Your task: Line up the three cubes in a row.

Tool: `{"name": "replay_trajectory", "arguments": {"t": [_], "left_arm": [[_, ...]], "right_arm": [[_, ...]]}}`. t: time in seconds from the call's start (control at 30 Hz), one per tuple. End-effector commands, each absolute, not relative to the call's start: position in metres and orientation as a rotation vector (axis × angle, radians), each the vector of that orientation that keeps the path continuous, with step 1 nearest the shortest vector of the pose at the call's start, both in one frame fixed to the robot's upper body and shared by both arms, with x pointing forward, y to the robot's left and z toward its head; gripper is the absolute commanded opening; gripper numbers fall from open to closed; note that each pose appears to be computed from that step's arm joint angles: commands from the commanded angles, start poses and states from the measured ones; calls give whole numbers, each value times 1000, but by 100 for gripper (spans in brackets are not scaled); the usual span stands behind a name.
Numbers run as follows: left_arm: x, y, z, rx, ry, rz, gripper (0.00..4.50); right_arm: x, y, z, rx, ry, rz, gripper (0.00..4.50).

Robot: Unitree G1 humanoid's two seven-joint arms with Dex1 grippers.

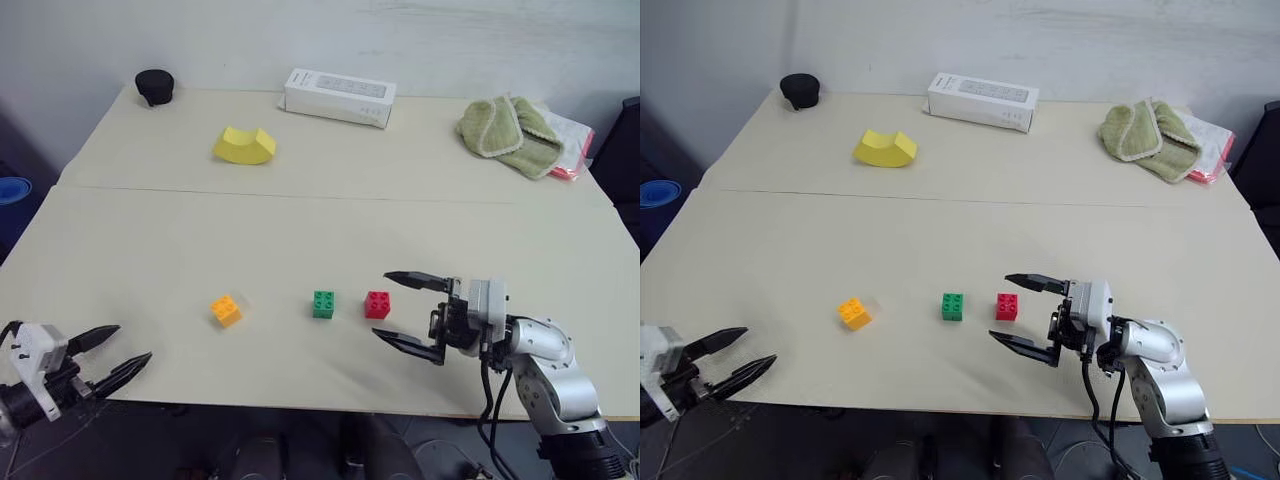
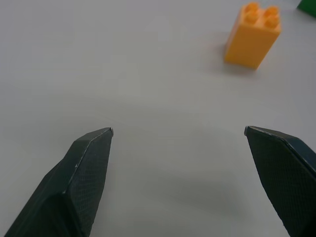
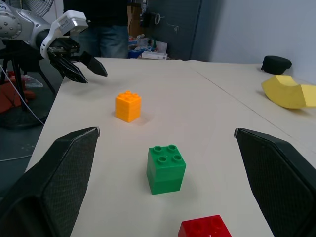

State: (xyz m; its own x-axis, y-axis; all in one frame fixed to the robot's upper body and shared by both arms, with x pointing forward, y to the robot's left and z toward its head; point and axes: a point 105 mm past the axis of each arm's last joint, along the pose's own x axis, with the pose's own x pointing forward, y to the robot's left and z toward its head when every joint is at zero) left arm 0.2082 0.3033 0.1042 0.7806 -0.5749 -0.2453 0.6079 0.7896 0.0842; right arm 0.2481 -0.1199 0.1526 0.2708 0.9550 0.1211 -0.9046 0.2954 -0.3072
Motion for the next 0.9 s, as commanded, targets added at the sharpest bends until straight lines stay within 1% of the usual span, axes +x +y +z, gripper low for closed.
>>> {"name": "replay_trajectory", "arguments": {"t": [0.03, 0.17, 0.23, 0.33, 0.5, 0.53, 0.57, 0.6, 0.67, 0.77, 0.9], "left_arm": [[222, 267, 117, 210, 127, -755, 449], [245, 250, 112, 198, 108, -771, 449], [252, 244, 108, 192, 115, -790, 449], [257, 241, 106, 201, 130, -824, 393], [260, 233, 100, 225, 178, -904, 236], [261, 229, 102, 238, 177, -936, 212], [263, 227, 104, 248, 175, -956, 175], [265, 222, 110, 255, 157, -1003, 152], [269, 215, 117, 289, 146, -1086, 150], [282, 204, 125, 419, 153, -1263, 150], [296, 194, 126, 502, 168, -1411, 150]], "right_arm": [[248, -118, 156, -207, -338, 1263, 450], [249, -119, 154, -219, -333, 1254, 450], [249, -120, 154, -222, -333, 1249, 450], [249, -121, 155, -227, -332, 1237, 450], [247, -126, 154, -233, -322, 1203, 450], [246, -127, 153, -233, -320, 1196, 450], [246, -128, 153, -233, -318, 1191, 450], [245, -129, 153, -232, -317, 1184, 450], [246, -132, 156, -223, -322, 1158, 450], [243, -135, 159, -201, -315, 1146, 450], [244, -140, 158, -216, -293, 1144, 450]]}}
